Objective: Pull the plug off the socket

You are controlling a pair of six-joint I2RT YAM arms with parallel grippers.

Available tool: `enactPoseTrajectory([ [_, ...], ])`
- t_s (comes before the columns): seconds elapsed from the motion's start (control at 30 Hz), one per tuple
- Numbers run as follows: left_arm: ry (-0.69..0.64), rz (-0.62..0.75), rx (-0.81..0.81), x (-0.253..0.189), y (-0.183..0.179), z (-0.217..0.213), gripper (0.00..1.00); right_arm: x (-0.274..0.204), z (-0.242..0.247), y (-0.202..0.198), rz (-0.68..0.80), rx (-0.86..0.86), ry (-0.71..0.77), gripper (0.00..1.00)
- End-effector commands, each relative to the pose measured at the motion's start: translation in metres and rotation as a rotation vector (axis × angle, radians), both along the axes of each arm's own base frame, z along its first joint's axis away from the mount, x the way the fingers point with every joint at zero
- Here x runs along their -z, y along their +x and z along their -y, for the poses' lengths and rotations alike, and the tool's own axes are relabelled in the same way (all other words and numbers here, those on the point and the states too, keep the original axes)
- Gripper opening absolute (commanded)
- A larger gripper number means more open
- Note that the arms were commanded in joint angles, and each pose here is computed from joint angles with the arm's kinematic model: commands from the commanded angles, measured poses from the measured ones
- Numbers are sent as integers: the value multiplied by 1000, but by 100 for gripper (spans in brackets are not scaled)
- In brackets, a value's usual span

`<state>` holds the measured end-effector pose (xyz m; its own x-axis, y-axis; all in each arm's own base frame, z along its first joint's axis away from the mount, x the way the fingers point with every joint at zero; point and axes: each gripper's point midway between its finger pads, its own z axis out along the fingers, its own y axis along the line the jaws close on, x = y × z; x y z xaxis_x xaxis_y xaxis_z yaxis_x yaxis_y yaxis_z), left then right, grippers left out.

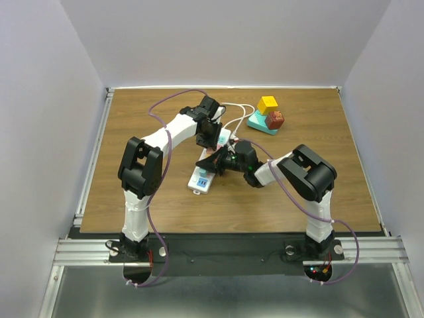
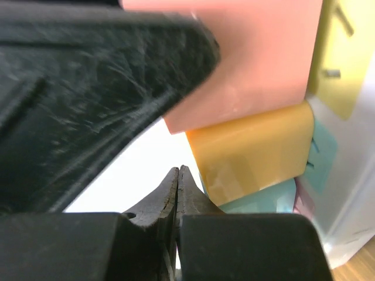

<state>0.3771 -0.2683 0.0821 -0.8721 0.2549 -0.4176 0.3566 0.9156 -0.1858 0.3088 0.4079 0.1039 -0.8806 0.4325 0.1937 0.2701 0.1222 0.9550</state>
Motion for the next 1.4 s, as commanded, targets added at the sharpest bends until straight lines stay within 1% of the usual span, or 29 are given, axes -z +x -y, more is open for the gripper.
enactPoseTrajectory([
  [0.0,-27,-58,20,-15,-24,5,0,34,12,13,-45,95,-150,0],
  [0.17,-30,-62,20,-18,-28,3,0,58,20,9,-120,120,-201,0],
  [0.27,-27,-31,7,-29,-24,1,0,78,30,1,-173,120,-290,1],
  [0.37,-36,13,-2,-50,-16,3,0,93,37,-9,-226,110,-331,0],
  [0.4,-43,35,-6,-62,-11,5,0,104,38,-16,-259,88,-350,0],
  [0.63,-74,88,-10,-98,2,12,0,150,50,-43,-371,25,-427,0],
  [0.73,-80,94,-11,-104,3,12,0,156,51,-46,-378,10,-434,0],
  [0.87,-62,128,-34,-115,6,5,0,145,44,-40,-326,-14,-420,0],
  [0.97,-48,185,-103,-133,20,-15,0,131,39,-40,-277,-50,-399,1],
  [1.0,-47,210,-153,-139,32,-31,0,125,38,-42,-252,-77,-391,0],
  [1.07,-70,246,-215,-153,45,-50,0,119,38,-47,-234,-101,-386,0],
  [1.1,-75,264,-273,-154,59,-74,0,115,39,-51,-227,-118,-381,0],
  [1.2,-61,265,-346,-144,77,-108,0,106,39,-56,-191,-157,-369,0],
  [1.23,-36,248,-381,-133,86,-128,0,104,38,-57,-182,-168,-368,0],
  [1.3,17,244,-426,-120,95,-151,0,93,37,-58,-138,-193,-361,0],
  [1.33,32,225,-465,-109,102,-170,0,88,36,-58,-115,-208,-356,0],
  [1.37,35,223,-482,-106,106,-177,0,82,34,-58,-93,-223,-350,0],
])
